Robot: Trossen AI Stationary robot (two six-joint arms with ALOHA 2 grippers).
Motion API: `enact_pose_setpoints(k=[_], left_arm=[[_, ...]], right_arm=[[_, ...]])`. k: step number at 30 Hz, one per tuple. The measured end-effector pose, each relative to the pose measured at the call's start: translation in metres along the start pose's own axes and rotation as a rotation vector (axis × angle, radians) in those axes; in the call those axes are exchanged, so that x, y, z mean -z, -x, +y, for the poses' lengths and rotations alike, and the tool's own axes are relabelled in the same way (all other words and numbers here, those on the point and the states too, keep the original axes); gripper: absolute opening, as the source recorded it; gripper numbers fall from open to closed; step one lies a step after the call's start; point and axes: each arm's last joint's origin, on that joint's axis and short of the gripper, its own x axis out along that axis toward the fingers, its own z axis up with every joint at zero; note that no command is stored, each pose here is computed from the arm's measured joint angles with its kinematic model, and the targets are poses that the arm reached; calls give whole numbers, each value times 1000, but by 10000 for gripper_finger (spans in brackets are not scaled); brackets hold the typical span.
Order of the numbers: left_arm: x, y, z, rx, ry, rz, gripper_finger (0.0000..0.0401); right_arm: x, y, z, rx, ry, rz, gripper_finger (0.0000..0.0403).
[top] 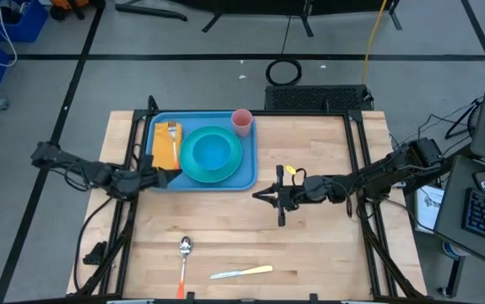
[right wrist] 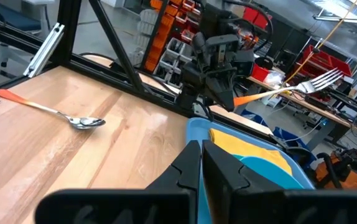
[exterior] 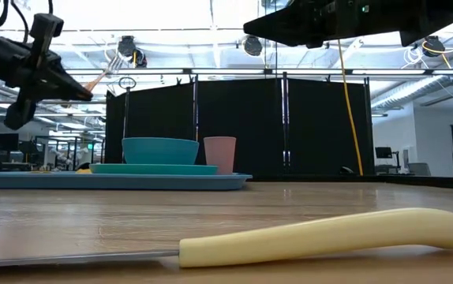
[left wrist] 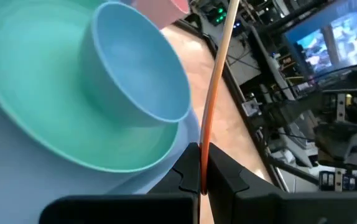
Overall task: Set up tray
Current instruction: Put the orange fork on the yellow napkin on the blue serving tray
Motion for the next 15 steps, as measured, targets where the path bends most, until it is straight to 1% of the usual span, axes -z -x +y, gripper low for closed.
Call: enact_pose_setpoints(k=[5,8,12,15], left_arm=[[-4,5,10,-69,57,12,7],[-12,13,13,-163,60,23,7],[-26,27,9,-273,91,32,7],[-31,29,4,-269,99,30,7]], right_arm=[[1,0,0,-5,7,9,6],[3,0,1,-12,13,29,6],[4,0,1,-14,19,37,6],[4,0,1,-16,20,40,6]])
